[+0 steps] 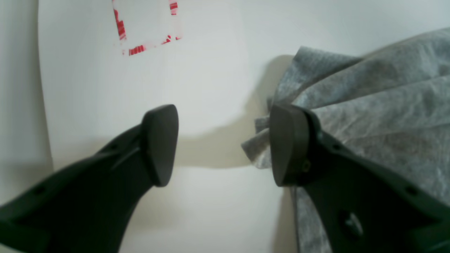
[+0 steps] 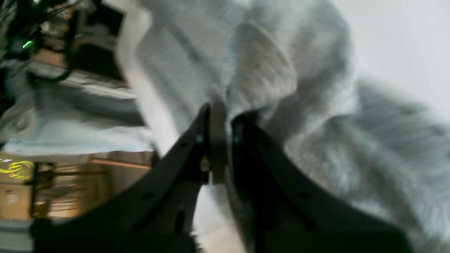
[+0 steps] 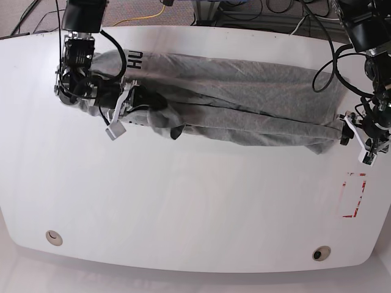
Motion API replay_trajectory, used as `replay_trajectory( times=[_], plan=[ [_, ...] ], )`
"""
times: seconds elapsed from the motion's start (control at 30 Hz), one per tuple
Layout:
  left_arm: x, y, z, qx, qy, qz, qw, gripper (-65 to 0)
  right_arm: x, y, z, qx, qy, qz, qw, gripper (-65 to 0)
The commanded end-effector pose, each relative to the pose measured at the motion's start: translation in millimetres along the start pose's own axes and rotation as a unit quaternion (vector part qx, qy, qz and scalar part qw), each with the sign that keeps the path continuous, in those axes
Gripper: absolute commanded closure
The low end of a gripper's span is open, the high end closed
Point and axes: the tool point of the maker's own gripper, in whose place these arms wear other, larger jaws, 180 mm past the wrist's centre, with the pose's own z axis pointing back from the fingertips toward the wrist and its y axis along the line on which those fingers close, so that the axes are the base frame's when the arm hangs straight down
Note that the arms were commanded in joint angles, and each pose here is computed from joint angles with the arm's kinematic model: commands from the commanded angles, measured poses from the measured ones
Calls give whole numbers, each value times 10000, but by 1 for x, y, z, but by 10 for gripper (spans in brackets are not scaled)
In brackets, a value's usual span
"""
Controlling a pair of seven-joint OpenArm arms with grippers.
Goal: Layout the t-shirt on the table in an organized manner, then fold the t-shirt properly
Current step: 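Lift and fold the grasped fabric with the right gripper over the shirt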
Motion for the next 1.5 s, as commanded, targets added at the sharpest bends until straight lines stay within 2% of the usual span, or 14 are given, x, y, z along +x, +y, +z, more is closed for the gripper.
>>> replay_trajectory(
  times=[0.0,0.4,0.5,0.6,0.73,0.77,0.8,0.9,0.97,1.3,1.47],
  plan=[
    [17,3,2,16,-234,-117,9997,-386,7,12,7,52,-98,257,9996,0],
    [20,-10,-3,-146,-202,-265,9993,-386,-24,37,12,62,118,372,9992,-2],
    [20,-11,-4,-157,-200,-275,9993,-386,-33,46,5,207,272,377,9987,-27],
    [20,-11,-4,-157,-200,-275,9993,-386,-41,52,-2,340,424,388,9978,-125],
    [19,-11,-4,-157,-192,-275,9993,-386,-51,59,-7,449,563,345,9968,-347],
    [19,-11,-4,-157,-192,-275,9993,-386,-53,61,-7,463,579,349,9966,-385],
    [19,-11,-4,-157,-192,-275,9993,-386,-54,63,-7,479,600,377,9963,-461],
    [19,-11,-4,-157,-192,-275,9993,-386,-56,66,-8,505,652,431,9957,-591],
    [19,-11,-4,-157,-192,-275,9993,-386,-58,64,-5,471,736,463,9951,-650],
    [19,-11,-4,-157,-192,-275,9993,-386,-49,45,17,126,964,739,9925,-650],
    [19,-11,-4,-157,-192,-275,9993,-386,-34,32,32,-156,796,835,9932,-650]
  ],
)
